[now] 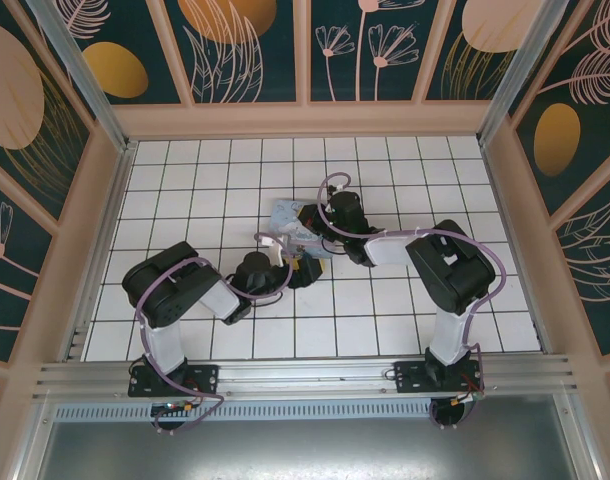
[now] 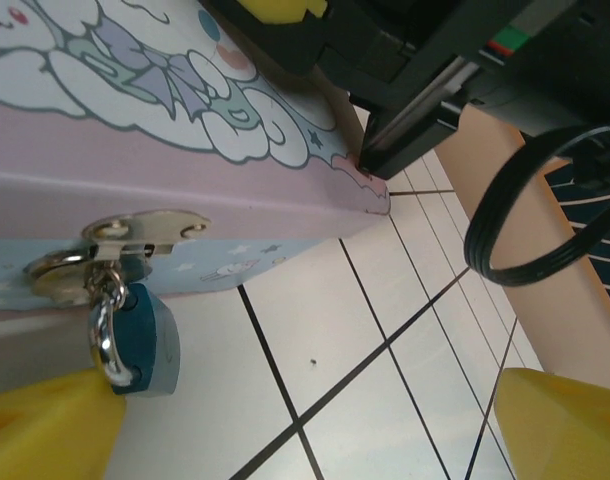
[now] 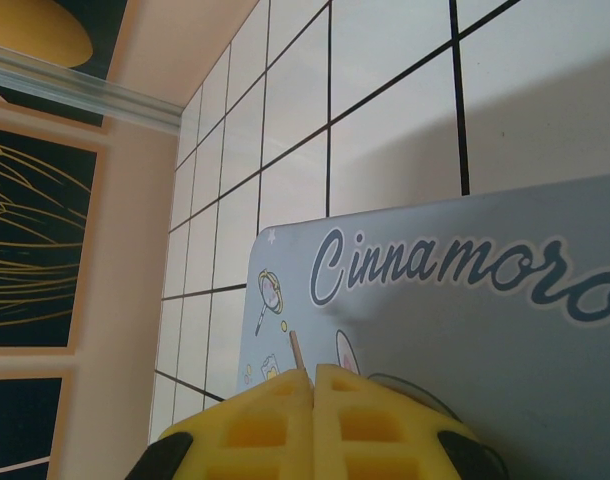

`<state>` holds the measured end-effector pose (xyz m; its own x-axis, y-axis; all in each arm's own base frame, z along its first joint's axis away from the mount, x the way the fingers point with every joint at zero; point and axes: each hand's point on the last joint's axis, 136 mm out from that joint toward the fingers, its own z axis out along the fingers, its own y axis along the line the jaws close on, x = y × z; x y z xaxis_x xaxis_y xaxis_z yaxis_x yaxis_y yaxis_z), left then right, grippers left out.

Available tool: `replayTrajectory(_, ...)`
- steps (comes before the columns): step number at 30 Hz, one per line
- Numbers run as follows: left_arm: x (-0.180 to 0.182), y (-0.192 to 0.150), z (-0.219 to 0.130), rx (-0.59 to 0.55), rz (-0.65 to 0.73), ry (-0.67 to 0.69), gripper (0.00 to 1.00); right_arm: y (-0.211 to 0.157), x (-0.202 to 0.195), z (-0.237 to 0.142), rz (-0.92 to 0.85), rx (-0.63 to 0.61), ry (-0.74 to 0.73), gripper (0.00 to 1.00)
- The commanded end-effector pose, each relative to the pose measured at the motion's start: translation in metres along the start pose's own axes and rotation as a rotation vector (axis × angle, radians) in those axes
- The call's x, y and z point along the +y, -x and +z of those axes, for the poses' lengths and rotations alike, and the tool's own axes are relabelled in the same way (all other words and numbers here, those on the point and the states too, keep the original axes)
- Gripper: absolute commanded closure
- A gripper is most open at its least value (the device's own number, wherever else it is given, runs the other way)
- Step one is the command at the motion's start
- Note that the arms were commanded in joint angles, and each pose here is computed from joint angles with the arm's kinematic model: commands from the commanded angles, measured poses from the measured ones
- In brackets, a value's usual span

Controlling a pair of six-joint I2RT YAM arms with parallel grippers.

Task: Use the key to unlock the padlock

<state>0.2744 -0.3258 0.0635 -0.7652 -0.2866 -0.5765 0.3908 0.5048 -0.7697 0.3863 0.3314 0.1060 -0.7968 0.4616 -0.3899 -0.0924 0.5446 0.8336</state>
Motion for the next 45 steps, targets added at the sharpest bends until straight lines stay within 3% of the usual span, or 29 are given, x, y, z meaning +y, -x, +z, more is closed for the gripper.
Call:
replayTrajectory(1, 0.03, -0.015, 0.002, 0.039, -0.056, 0.111, 0.07, -0.027, -0.027, 0.005, 0.026, 0.073, -0.081, 1.0)
replayTrajectory(9, 0.047, -0.014, 0.001, 0.017, -0.07, 0.186, 0.2, -0.027, -0.026, 0.005, 0.026, 0.072, -0.077, 1.0)
replayTrajectory(21, 0.046, -0.016, 0.007, 0.019, -0.105, 0.143, 0.16, -0.027, -0.025, 0.006, 0.028, 0.074, -0.076, 1.0)
replayTrajectory(24, 0.054, -0.018, 0.006, 0.02, -0.117, 0.176, 0.22, -0.027, -0.025, 0.006, 0.029, 0.073, -0.075, 1.0)
replayTrajectory(28, 0.061, -0.018, 0.002, 0.0, -0.127, 0.215, 0.39, -0.027, -0.025, 0.006, 0.03, 0.074, -0.074, 1.0)
replayTrajectory(32, 0.064, -0.015, -0.003, -0.023, -0.131, 0.232, 0.49, -0.028, -0.026, 0.007, 0.032, 0.074, -0.076, 1.0)
replayTrajectory(45, 0.073, -0.012, -0.002, -0.029, -0.132, 0.29, 0.65, -0.029, -0.025, 0.009, 0.038, 0.081, -0.071, 1.0)
